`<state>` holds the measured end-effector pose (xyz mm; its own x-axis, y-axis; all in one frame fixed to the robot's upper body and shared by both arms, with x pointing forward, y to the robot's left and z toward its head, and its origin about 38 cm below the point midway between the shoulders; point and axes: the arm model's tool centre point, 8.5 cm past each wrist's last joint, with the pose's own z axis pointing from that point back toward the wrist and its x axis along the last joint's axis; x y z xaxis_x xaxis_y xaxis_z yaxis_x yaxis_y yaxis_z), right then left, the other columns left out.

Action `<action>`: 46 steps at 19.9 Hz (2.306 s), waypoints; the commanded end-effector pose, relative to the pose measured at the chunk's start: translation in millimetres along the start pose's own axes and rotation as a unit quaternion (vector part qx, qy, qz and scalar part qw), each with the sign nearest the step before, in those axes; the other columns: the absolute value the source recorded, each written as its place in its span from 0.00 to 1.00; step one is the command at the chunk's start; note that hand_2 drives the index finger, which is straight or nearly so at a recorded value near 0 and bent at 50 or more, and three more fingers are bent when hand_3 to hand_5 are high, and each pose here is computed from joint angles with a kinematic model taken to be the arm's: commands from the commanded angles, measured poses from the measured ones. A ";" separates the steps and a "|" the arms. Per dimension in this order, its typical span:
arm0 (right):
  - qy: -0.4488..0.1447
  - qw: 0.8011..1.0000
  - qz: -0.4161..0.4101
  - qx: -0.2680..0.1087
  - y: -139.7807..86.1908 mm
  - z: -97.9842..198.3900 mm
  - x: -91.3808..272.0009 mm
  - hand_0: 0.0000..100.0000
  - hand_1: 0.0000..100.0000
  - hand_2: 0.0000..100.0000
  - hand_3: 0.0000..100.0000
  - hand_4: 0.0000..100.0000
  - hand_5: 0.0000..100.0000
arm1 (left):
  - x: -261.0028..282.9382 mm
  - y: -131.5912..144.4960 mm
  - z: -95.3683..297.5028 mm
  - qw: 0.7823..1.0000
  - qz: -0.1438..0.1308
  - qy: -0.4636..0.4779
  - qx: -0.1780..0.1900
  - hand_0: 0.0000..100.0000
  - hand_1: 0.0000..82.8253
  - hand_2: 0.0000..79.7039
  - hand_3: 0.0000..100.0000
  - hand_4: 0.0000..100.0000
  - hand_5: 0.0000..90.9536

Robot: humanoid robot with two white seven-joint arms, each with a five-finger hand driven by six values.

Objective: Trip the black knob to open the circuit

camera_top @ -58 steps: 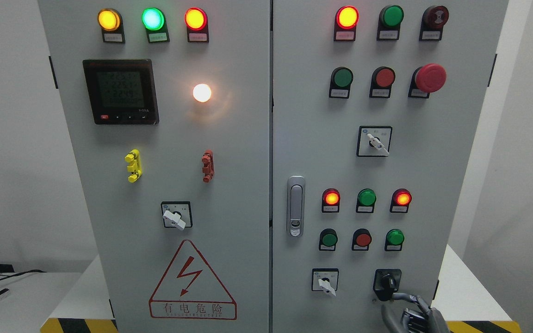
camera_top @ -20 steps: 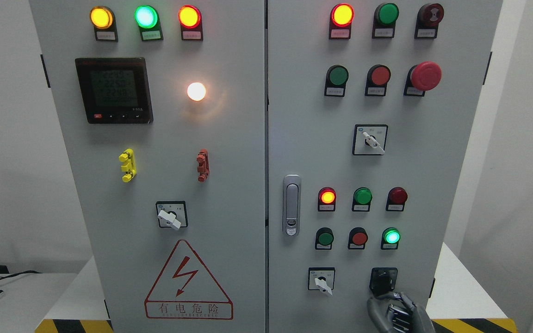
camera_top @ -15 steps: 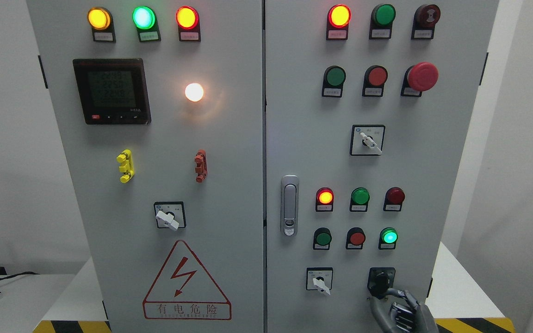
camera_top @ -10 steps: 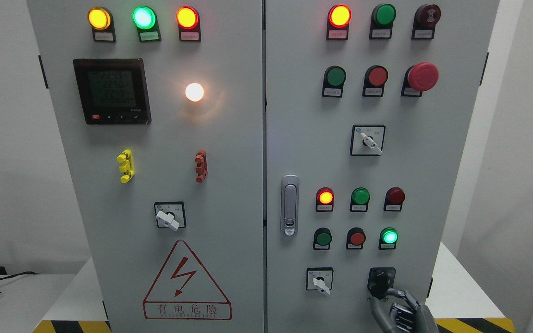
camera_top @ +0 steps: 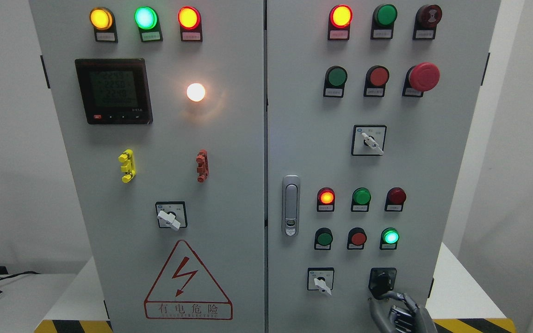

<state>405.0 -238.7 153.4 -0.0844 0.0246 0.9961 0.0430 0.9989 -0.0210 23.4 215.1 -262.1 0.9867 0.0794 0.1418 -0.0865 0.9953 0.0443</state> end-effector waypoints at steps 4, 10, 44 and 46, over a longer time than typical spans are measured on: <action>0.007 1.000 0.014 -0.011 -15.8 2.6 -5.0 0.33 0.71 0.41 1.00 1.00 0.94 | 0.2 -0.2 0.0 1.000 -0.015 -0.001 -0.002 0.12 0.47 0.00 0.00 0.00 0.00; 0.007 1.000 0.014 -0.018 -20.7 2.6 -4.5 0.33 0.71 0.41 1.00 1.00 0.94 | 0.2 -0.2 0.0 1.000 -0.015 -0.001 -0.002 0.12 0.47 0.00 0.00 0.00 0.00; 0.021 0.998 0.012 -0.058 -73.1 49.5 -16.0 0.41 0.46 0.48 0.89 0.85 0.86 | 0.2 -0.2 0.0 1.000 -0.015 -0.001 -0.002 0.12 0.47 0.00 0.00 0.00 0.00; 0.029 0.998 0.002 -0.059 -78.8 64.5 -20.4 0.39 0.35 0.47 0.78 0.75 0.79 | 0.2 -0.2 0.0 1.000 -0.015 -0.001 -0.002 0.12 0.47 0.00 0.00 0.00 0.00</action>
<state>373.7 -282.8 126.6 -0.0202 0.0167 0.9997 0.1085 0.9940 -0.0144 23.4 215.2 -262.1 0.9867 0.0794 0.1418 -0.0865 0.9953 0.0444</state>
